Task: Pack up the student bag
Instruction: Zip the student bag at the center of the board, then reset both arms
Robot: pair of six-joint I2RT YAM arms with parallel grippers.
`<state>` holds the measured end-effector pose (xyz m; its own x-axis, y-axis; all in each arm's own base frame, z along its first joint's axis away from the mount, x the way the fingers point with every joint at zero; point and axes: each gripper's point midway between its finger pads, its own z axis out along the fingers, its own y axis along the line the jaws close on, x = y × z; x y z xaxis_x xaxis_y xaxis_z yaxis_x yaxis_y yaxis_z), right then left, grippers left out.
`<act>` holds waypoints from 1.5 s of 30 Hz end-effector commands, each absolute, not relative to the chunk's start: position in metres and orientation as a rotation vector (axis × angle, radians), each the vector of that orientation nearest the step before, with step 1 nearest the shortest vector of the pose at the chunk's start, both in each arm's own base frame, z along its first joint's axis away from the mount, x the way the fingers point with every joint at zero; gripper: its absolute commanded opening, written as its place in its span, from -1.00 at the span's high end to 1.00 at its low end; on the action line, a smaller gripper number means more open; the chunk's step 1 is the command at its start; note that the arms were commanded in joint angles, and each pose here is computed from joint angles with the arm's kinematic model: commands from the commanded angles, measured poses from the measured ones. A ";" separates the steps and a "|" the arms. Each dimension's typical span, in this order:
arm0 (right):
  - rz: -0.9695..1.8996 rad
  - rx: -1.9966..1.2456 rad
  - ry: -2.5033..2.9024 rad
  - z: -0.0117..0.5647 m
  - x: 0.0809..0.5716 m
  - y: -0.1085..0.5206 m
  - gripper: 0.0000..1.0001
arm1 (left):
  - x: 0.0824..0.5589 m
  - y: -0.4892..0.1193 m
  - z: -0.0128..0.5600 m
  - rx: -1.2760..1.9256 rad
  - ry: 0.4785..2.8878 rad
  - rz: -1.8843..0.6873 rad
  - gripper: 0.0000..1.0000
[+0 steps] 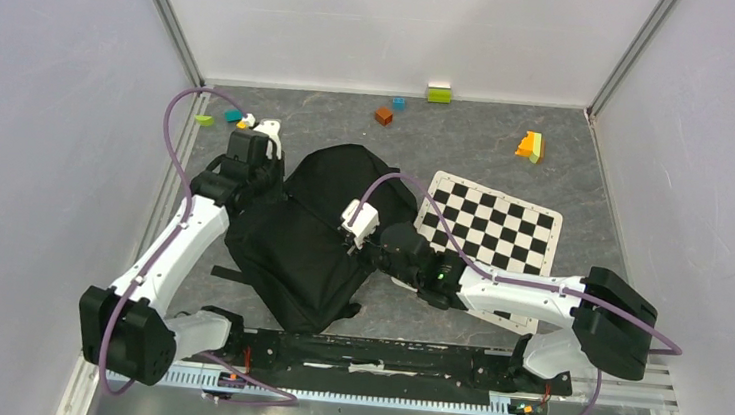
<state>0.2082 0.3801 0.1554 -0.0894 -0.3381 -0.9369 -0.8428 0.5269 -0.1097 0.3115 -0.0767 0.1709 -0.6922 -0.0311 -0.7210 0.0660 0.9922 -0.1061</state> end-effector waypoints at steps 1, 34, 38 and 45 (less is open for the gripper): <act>0.579 -0.987 1.652 0.170 0.207 0.373 1.00 | 0.341 -0.037 0.194 -0.173 2.224 -0.030 0.96; -0.025 -0.119 1.677 0.229 0.289 0.095 -0.96 | 0.245 -0.005 0.291 -0.238 1.753 -0.055 -0.99; -0.045 -0.058 1.600 0.236 0.283 0.079 -0.96 | 0.238 -0.003 0.281 -0.262 1.736 -0.066 -0.99; -0.053 -0.052 1.595 0.236 0.281 0.077 -0.96 | 0.238 -0.008 0.273 -0.253 1.748 -0.094 -0.99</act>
